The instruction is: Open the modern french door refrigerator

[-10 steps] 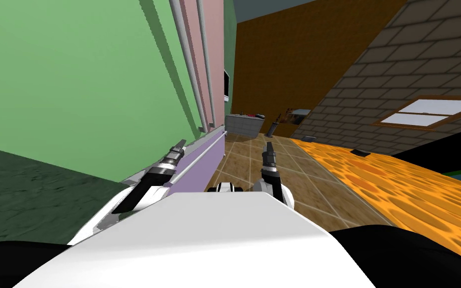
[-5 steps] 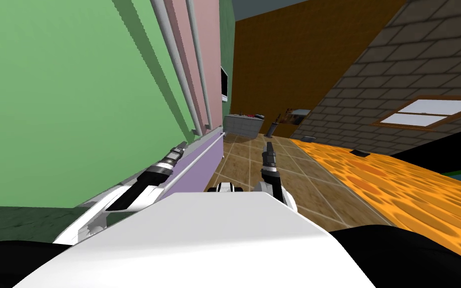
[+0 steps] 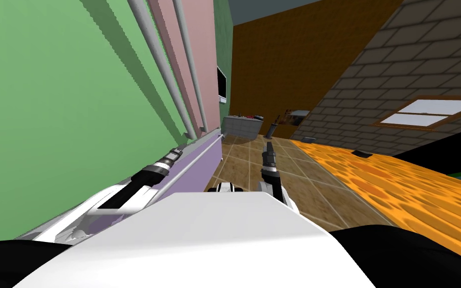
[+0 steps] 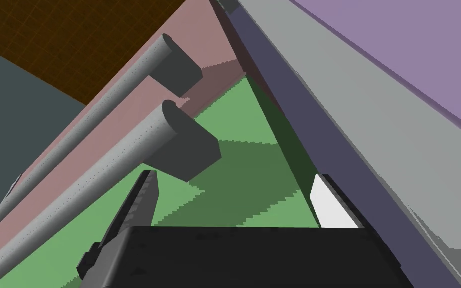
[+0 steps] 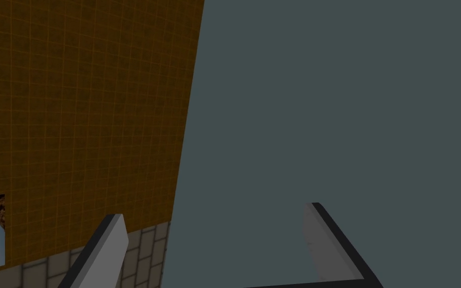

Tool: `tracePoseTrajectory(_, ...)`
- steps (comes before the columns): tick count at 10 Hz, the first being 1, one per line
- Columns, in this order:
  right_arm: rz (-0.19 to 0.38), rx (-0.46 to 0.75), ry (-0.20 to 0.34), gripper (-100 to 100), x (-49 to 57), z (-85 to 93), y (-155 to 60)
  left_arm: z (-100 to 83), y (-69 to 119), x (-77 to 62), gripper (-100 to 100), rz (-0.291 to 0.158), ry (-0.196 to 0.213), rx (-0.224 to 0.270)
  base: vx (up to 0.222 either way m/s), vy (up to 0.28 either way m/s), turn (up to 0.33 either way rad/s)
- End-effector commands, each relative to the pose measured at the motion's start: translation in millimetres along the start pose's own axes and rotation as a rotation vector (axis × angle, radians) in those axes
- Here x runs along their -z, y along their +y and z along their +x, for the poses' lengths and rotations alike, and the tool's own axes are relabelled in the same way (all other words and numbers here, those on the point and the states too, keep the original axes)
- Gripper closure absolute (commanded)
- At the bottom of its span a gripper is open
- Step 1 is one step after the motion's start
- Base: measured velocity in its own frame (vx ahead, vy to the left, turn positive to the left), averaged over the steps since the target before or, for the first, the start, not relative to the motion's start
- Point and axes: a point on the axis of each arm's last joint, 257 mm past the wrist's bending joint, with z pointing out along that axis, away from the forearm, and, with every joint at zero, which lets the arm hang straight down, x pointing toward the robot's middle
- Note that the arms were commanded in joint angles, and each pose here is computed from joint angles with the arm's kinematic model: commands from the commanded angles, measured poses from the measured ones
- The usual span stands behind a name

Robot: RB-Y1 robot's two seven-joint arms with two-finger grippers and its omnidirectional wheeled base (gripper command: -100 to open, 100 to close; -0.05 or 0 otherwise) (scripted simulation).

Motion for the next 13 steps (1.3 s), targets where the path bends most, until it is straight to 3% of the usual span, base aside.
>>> tracePoseTrajectory(1, 0.000, 0.000, 0.000, 0, 0.0, 0.0, 0.0, -7.6, -2.4, 0.6, -100, -0.023, 0.009, -0.054, 0.099, -0.041, -0.005)
tracePoseTrajectory(6, 0.000, 0.000, 0.000, 0, -0.1, 0.0, 0.0, -10.6, -36.5, 6.0, -100, 0.017, 0.023, -0.098, 0.055, -0.020, 0.011)
tracePoseTrajectory(12, 0.000, 0.000, 0.000, 0, 0.0, 0.0, 0.0, -11.4, -39.6, 6.9, -100, 0.019, 0.025, -0.101, 0.061, -0.001, -0.036)
tracePoseTrajectory(13, 0.000, 0.000, 0.000, 0, 0.0, 0.0, 0.0, -12.0, -39.5, 6.8, 100, 0.018, 0.025, -0.100, 0.014, -0.003, -0.012)
